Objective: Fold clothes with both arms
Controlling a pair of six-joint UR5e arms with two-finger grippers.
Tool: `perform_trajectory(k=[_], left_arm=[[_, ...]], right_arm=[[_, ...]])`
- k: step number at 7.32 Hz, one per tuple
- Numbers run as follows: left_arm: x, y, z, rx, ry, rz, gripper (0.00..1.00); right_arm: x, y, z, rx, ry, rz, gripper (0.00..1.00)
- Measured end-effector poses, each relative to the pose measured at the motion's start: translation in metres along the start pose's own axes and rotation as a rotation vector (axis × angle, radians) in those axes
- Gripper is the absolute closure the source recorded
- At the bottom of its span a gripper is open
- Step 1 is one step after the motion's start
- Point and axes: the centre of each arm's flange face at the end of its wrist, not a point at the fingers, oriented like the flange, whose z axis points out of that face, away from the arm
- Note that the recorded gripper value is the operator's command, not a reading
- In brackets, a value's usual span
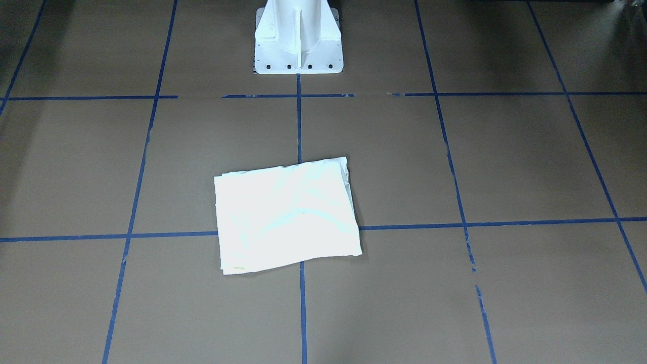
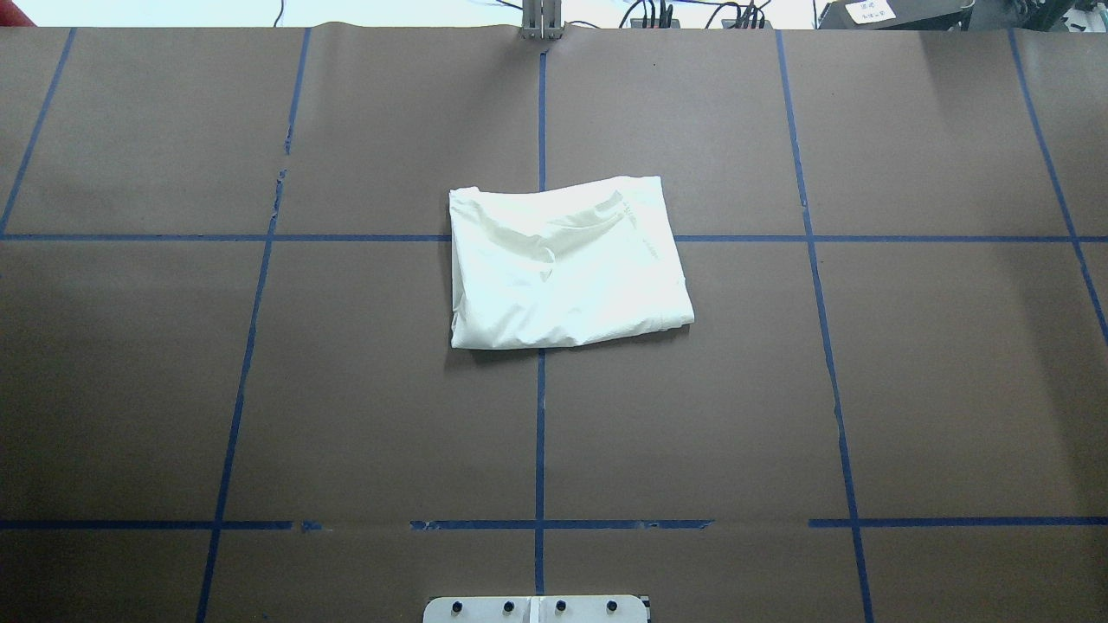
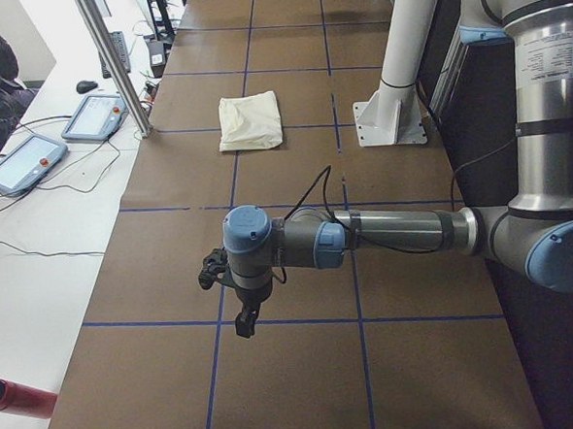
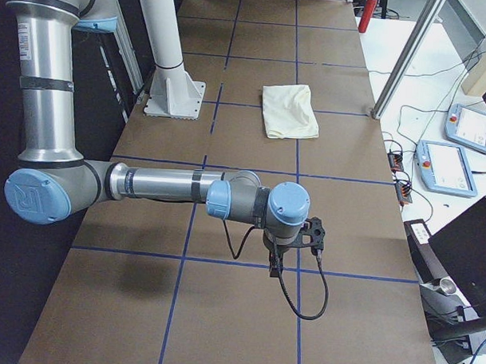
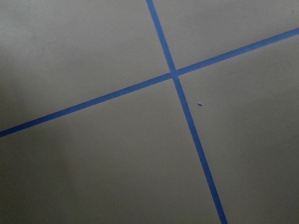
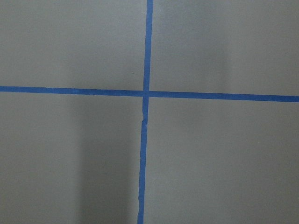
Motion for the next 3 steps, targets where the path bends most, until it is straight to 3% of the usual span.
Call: perform_trajectory(k=[3], left_arm=[[-0.0015,-0.0003,-0.0012,0.003,-0.001,-0.002,0.00]], right_arm=[[-0.0002,0.0000,-0.0002,0.001,0.000,-0.002,0.00]])
